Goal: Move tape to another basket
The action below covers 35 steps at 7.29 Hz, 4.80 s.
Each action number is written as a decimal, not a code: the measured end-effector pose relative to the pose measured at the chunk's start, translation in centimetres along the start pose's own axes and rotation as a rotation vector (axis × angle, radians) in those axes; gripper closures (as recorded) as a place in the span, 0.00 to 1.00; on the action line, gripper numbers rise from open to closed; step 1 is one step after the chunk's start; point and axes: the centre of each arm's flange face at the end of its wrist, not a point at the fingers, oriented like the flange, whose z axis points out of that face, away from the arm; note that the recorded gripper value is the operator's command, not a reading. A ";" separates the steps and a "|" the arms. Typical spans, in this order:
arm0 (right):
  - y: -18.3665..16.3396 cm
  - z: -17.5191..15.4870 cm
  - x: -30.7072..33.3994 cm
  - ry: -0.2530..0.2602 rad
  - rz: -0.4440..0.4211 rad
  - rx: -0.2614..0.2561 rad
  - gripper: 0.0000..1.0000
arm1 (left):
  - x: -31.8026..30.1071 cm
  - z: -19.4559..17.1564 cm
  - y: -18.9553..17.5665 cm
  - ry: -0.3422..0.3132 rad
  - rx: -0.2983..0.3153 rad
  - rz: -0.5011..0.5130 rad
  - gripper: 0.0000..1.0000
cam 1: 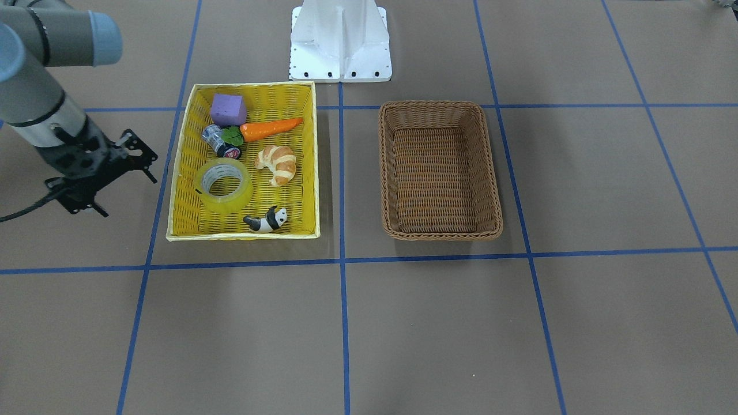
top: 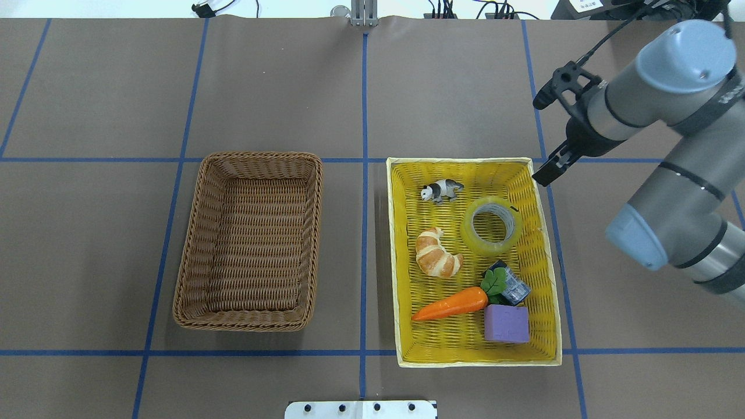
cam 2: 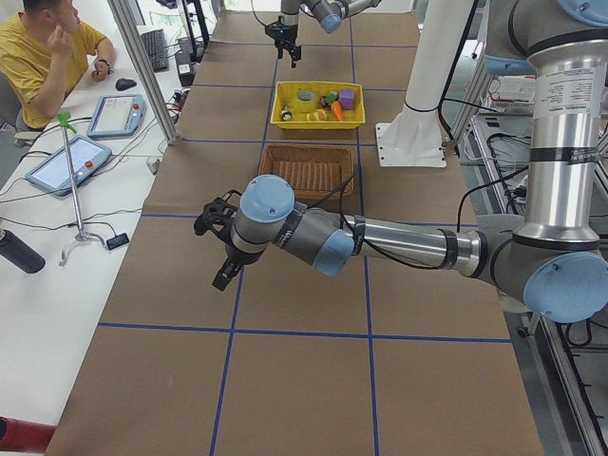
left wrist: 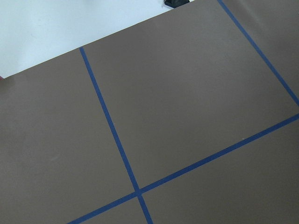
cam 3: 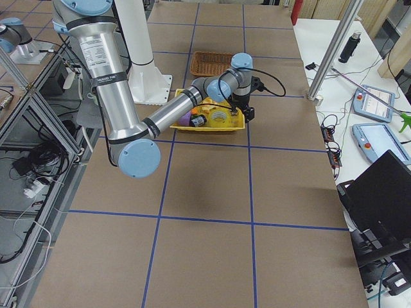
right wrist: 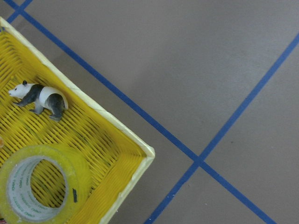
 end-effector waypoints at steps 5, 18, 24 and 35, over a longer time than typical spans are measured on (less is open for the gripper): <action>-1.0 6.9 -6.4 -0.014 -0.018 -0.069 0.79 | 0.0 0.0 0.2 0.000 -0.001 0.000 0.01; -8.6 -8.2 -3.1 -0.056 0.298 0.405 1.00 | 6.7 0.4 -4.9 0.160 0.132 0.148 0.01; -14.5 -6.2 -20.6 -0.115 0.469 0.726 1.00 | 32.9 3.7 -19.3 0.576 0.174 0.026 0.01; -16.8 -8.2 -27.2 -0.222 0.427 0.784 0.19 | 48.4 7.9 -19.1 0.730 0.186 0.009 1.00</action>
